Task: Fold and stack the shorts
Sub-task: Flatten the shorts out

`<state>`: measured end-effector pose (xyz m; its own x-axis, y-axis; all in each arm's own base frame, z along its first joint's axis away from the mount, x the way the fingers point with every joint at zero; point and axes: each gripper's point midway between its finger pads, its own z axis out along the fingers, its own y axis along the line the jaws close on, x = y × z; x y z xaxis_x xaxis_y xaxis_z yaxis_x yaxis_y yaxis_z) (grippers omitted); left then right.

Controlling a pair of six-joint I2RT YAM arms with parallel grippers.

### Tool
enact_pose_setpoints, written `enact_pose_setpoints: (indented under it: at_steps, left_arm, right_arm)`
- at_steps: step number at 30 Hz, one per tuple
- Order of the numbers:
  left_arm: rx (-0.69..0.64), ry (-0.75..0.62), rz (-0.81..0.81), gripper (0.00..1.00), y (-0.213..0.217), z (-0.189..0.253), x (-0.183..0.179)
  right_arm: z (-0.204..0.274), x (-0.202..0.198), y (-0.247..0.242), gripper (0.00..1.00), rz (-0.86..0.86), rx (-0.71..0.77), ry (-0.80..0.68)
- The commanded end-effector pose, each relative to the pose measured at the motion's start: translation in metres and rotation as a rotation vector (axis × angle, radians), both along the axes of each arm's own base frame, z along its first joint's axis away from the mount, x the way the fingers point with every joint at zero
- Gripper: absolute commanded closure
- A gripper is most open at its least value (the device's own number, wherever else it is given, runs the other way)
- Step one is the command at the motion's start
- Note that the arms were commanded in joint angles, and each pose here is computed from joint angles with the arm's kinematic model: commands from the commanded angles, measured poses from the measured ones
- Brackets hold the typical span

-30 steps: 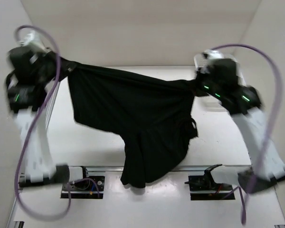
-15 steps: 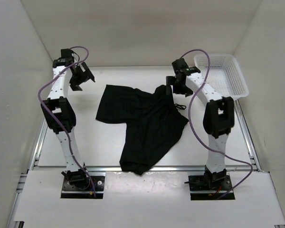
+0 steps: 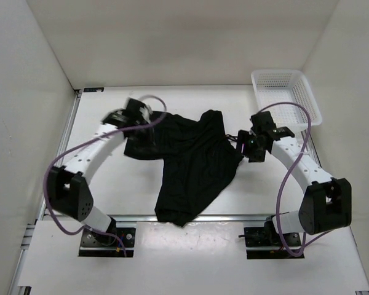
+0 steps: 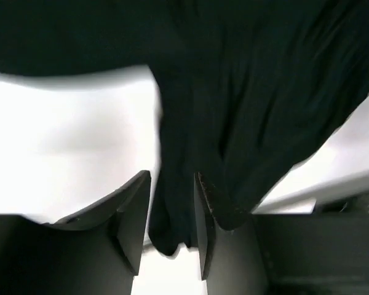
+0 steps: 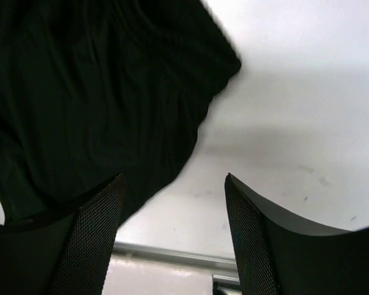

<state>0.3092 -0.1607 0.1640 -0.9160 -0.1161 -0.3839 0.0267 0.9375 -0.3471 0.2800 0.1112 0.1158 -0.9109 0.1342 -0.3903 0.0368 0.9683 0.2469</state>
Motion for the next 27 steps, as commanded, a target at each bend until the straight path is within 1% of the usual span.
enact_pose_setpoints:
  at_steps: [1, 2, 3, 4, 5, 6, 7, 9, 10, 12, 14, 16, 21, 23, 24, 25, 26, 27]
  left_arm:
    - [0.009, 0.167, -0.076, 0.7, -0.041, -0.048, -0.053]
    - [-0.003, 0.206, -0.103, 0.83, -0.051, -0.057, -0.066]
    - [-0.014, 0.258, -0.146, 0.9, -0.064, -0.07, -0.09]
    - [-0.028, 0.282, -0.162, 0.9, -0.072, -0.075, -0.101]
    - [-0.04, 0.274, -0.174, 0.9, -0.08, -0.077, -0.107]
    - [-0.03, 0.298, -0.181, 0.9, -0.082, -0.082, -0.118]
    - [-0.007, 0.309, -0.198, 0.85, -0.086, -0.087, -0.13]
    - [0.031, 0.358, -0.17, 0.72, -0.08, -0.102, -0.147]
    - [0.043, 0.375, -0.177, 0.59, -0.08, -0.107, -0.156]
    - [0.07, 0.399, -0.169, 0.5, -0.075, -0.117, -0.168]
    - [0.089, 0.423, -0.169, 0.52, -0.07, -0.126, -0.178]
    - [0.082, 0.415, -0.17, 0.53, -0.069, -0.129, -0.179]
    - [0.138, 0.438, -0.154, 0.53, -0.057, -0.144, -0.185]
    - [0.147, 0.43, -0.15, 0.59, -0.055, -0.144, -0.183]
    - [0.16, 0.43, -0.146, 0.73, -0.052, -0.145, -0.183]
    - [0.152, 0.424, -0.138, 0.82, -0.055, -0.142, -0.181]
    - [0.153, 0.413, -0.136, 0.89, -0.056, -0.138, -0.178]
    - [0.176, 0.416, -0.129, 0.89, -0.052, -0.137, -0.179]
  right_arm:
    - [-0.006, -0.01, 0.021, 0.3, 0.004, 0.143, 0.021]
    - [-0.012, -0.013, 0.02, 0.3, 0.003, 0.14, 0.032]
    - [-0.012, -0.014, 0.021, 0.3, 0.007, 0.148, 0.035]
    - [-0.016, -0.017, 0.02, 0.3, 0.006, 0.145, 0.047]
    - [-0.016, -0.017, 0.02, 0.3, 0.006, 0.145, 0.047]
    - [-0.014, -0.017, 0.02, 0.3, 0.007, 0.147, 0.038]
    - [-0.014, -0.019, 0.02, 0.3, 0.007, 0.147, 0.038]
    - [-0.012, -0.018, 0.018, 0.27, 0.004, 0.142, 0.025]
    - [-0.012, -0.018, 0.018, 0.27, 0.012, 0.138, 0.023]
    - [-0.013, -0.02, 0.016, 0.27, 0.016, 0.124, 0.026]
    - [-0.014, -0.019, 0.014, 0.27, 0.012, 0.116, 0.024]
    - [-0.014, -0.019, 0.014, 0.27, 0.012, 0.116, 0.024]
    - [-0.016, -0.019, 0.014, 0.27, 0.02, 0.11, 0.03]
    - [-0.016, -0.019, 0.014, 0.27, 0.02, 0.11, 0.03]
    - [-0.016, -0.019, 0.014, 0.27, 0.02, 0.11, 0.03]
    - [-0.016, -0.019, 0.014, 0.27, 0.02, 0.11, 0.03]
    - [-0.016, -0.019, 0.014, 0.27, 0.02, 0.11, 0.03]
    - [-0.016, -0.019, 0.014, 0.27, 0.02, 0.11, 0.03]
